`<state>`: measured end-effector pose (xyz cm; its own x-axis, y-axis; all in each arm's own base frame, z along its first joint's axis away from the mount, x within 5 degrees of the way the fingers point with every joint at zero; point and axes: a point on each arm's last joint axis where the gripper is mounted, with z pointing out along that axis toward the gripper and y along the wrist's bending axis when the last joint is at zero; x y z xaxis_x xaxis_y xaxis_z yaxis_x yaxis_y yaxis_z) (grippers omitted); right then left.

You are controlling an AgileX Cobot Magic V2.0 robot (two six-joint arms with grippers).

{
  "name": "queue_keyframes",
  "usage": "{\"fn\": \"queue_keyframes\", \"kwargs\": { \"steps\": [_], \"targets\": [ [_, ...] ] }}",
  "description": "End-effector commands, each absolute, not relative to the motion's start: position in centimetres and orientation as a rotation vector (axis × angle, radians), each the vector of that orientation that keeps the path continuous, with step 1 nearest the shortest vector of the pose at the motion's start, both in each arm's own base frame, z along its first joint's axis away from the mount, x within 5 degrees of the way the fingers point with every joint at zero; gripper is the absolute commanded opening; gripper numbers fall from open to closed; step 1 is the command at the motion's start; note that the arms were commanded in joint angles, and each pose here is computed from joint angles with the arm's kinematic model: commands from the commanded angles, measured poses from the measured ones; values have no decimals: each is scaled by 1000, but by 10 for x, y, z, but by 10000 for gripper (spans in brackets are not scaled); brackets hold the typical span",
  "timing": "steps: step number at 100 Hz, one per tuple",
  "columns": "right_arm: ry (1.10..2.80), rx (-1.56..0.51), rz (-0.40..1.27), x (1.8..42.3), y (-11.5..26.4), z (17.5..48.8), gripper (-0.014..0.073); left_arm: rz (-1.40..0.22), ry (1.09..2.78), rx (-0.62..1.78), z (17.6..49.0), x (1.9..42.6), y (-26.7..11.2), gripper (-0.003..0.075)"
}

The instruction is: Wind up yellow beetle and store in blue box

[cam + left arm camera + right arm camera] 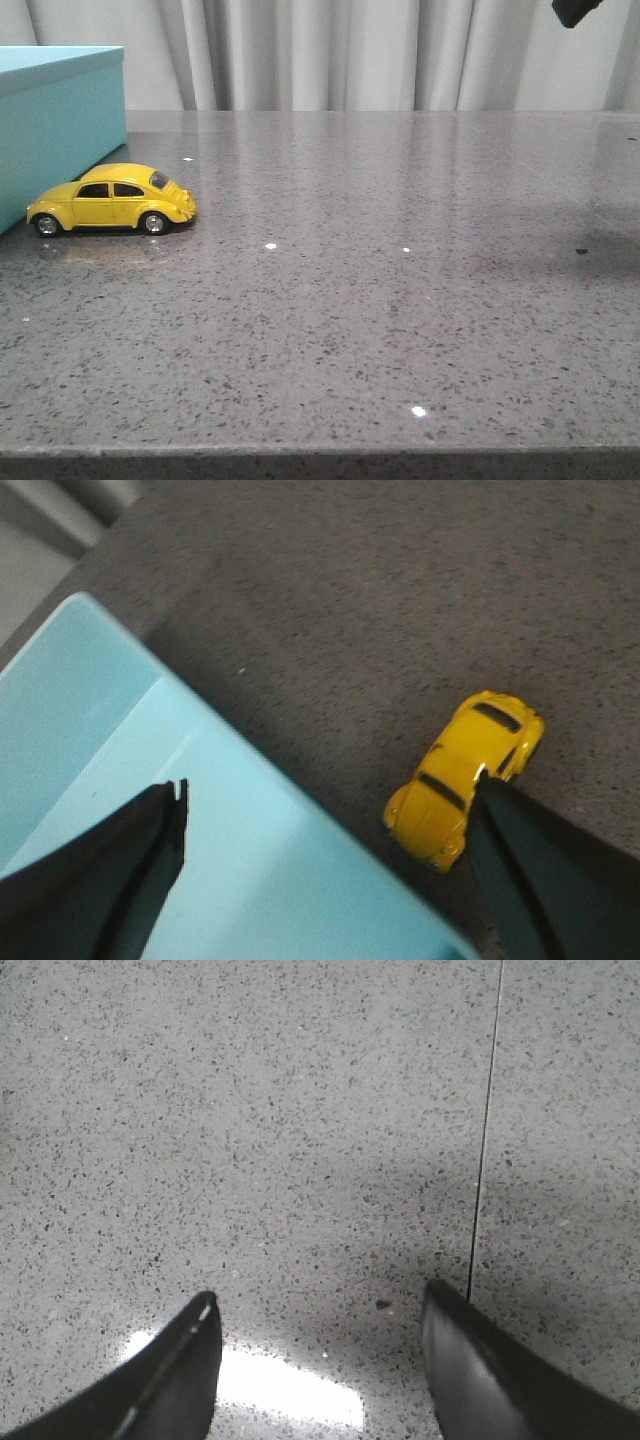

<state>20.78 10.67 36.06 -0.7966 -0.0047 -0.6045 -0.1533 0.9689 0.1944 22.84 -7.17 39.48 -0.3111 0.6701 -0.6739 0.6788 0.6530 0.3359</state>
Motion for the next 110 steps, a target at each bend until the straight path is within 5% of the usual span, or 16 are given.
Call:
{"fn": "queue_keyframes", "kwargs": {
  "steps": [1, 38, 88, 110],
  "targets": [
    [2373, -120, 346, 206, 106, 377, 447, -41, 1955, 1125, 411, 239, -90, 556],
    [2367, -120, 349, 206, 106, 378, 447, -41, 2041, 1513, 362, 287, -141, 556],
    [2362, -121, 351, 206, 106, 378, 447, -107, 2187, 1602, 314, 312, -153, 554],
    [2362, -121, 351, 206, 106, 378, 447, -122, 2217, 1620, 304, 316, -154, 475]
  ]
}}
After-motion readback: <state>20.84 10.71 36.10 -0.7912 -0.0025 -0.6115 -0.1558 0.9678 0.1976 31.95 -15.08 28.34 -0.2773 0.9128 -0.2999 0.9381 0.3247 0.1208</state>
